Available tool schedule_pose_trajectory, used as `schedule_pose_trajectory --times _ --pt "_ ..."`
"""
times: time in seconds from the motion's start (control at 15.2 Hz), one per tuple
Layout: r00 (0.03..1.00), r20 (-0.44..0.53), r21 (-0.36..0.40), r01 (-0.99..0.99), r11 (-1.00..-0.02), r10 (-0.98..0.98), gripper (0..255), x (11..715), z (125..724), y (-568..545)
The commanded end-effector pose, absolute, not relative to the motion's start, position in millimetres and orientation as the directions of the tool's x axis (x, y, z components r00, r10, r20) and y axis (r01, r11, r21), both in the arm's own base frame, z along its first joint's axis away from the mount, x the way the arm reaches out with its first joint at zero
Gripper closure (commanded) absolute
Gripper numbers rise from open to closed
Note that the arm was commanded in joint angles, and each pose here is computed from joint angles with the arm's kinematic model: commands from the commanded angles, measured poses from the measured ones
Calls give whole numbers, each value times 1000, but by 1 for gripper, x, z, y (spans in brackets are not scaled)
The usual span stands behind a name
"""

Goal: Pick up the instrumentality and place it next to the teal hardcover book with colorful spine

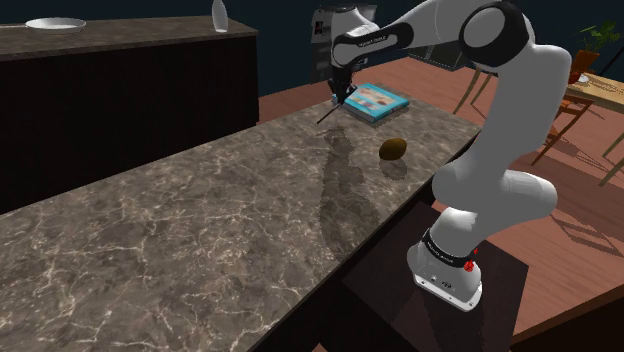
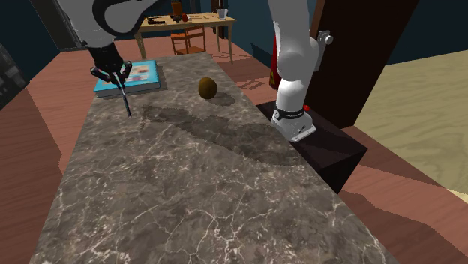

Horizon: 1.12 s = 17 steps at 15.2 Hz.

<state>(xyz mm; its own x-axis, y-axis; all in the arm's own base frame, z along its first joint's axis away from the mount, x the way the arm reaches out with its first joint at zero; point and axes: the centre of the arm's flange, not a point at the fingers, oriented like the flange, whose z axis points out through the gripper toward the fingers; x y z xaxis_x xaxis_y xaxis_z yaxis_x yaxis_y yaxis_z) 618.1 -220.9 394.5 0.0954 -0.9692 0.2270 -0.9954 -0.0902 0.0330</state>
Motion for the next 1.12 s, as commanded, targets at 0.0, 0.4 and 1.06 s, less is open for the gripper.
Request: schedule_pose_trajectory --times 0.0,0.4,1.06 --pt "95 227 33 -995 -90 -969 255 618 383 -220" --pt "95 227 33 -995 -90 -969 255 618 352 -220" --pt "95 227 33 -995 -90 -969 0 618 348 -220"
